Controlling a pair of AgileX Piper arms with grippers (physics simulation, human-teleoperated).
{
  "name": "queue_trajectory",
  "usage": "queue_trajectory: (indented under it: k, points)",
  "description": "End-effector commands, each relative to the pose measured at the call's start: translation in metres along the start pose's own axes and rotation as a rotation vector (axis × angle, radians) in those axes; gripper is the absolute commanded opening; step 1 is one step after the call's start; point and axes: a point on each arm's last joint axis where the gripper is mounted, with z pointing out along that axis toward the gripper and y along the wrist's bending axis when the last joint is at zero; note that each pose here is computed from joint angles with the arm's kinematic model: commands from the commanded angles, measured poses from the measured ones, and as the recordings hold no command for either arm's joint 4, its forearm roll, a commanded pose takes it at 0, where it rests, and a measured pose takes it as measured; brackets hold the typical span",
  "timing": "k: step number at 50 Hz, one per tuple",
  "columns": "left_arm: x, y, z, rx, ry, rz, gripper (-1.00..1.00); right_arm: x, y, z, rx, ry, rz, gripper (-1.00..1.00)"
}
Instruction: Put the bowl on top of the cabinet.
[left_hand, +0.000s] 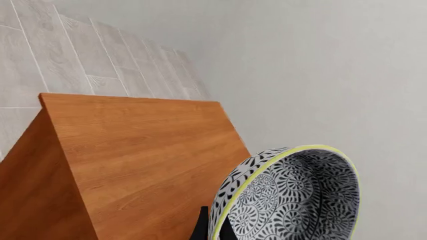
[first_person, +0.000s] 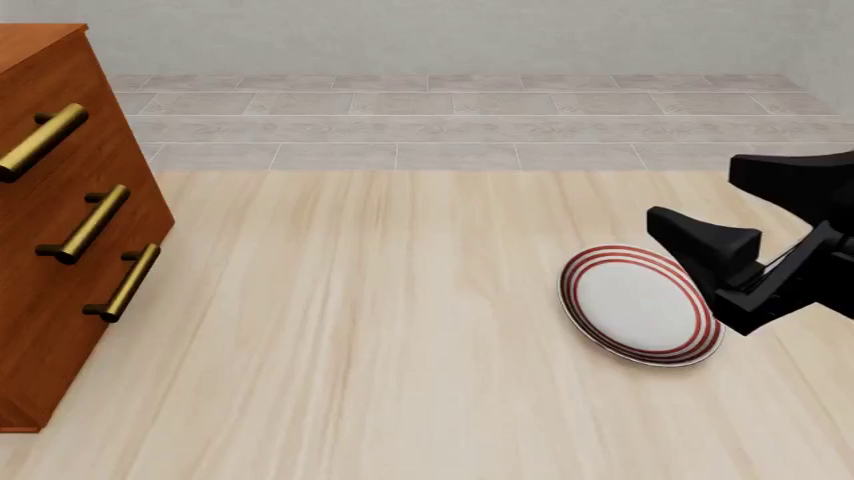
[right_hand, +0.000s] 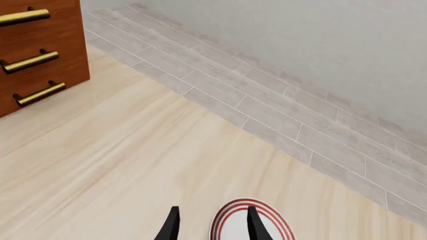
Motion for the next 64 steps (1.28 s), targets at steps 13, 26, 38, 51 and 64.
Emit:
queue_trajectory:
  k: [13, 26, 38, 51, 64]
  points:
    - [0.021, -0.001, 0.018, -0.005, 0.086, -0.142, 1.0, -0.005, -0.001, -0.005, 0.004, -0.009, 0.009, 1.0]
    - [-0.008, -0.048, -0.029, 0.132, 0.058, -0.104, 1.0, -0.009, -0.002, -0.015, 0.002, -0.026, 0.006, 1.0]
    - [-0.051, -0.09, -0.085, 0.26, -0.041, 0.002, 1.0, -0.012, -0.002, -0.021, 0.0, -0.037, 0.002, 1.0]
    - [-0.076, -0.118, -0.141, 0.397, -0.075, 0.031, 1.0, -0.013, -0.002, -0.023, -0.002, -0.04, 0.0, 1.0]
    - [-0.076, -0.133, -0.165, 0.532, 0.007, 0.023, 1.0, -0.015, -0.002, -0.027, -0.002, -0.046, 0.0, 1.0]
